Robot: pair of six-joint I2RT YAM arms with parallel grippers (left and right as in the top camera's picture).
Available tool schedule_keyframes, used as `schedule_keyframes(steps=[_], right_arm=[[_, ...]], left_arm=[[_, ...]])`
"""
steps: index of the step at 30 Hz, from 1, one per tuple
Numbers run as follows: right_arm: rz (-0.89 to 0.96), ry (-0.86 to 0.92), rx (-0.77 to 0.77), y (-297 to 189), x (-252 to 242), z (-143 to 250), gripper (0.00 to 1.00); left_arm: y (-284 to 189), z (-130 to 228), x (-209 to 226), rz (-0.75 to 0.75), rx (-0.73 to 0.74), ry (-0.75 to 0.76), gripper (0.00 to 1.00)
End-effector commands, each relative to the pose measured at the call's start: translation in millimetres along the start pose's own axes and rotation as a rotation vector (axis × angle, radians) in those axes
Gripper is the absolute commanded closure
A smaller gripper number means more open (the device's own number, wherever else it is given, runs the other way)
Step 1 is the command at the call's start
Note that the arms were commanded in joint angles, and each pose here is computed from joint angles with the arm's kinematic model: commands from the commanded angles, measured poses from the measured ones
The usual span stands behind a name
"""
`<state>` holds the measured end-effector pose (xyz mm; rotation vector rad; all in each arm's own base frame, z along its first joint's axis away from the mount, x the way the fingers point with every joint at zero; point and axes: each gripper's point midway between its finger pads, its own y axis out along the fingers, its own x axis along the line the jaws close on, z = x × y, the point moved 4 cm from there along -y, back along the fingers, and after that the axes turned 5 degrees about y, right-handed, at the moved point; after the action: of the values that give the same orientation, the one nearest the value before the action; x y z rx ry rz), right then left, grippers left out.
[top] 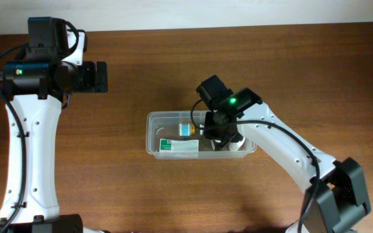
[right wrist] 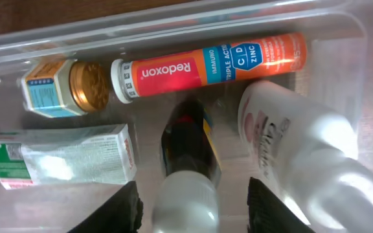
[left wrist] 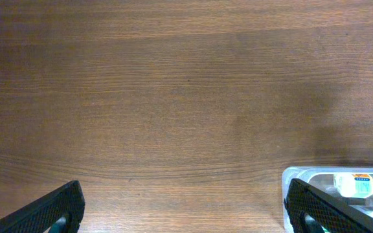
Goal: Pack container
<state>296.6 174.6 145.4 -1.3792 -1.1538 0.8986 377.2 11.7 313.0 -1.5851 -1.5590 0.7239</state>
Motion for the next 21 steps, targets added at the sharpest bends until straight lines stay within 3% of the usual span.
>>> schedule_keyframes(steps=[1, 7, 9, 13, 17, 21], right_arm=[[-0.106, -0.052, -0.15, -65, 4, -10, 0.47], [-0.185, -0.126, -0.42, -165, -22, -19, 0.18], [-0.19, -0.231, -0.548, -199, -38, -22, 0.05], [-0.199, -0.366, -0.671, -231, -52, -15, 0.01], [-0.244, -0.358, -0.753, -258, -64, -2, 0.01], [-0.317, -0.371, -0.739, -267, -69, 16, 0.01]], left_arm=[[-10, -3, 1, 0.001, -0.03, -0.01, 0.0], [-10, -3, 1, 0.001, -0.03, -0.01, 0.0], [-10, -3, 1, 0.001, -0.03, -0.01, 0.0], [-10, -3, 1, 0.001, -0.03, -0.01, 0.0], [-10, -3, 1, 0.001, -0.03, -0.01, 0.0], [-10, -3, 1, 0.001, -0.03, -0.01, 0.0]])
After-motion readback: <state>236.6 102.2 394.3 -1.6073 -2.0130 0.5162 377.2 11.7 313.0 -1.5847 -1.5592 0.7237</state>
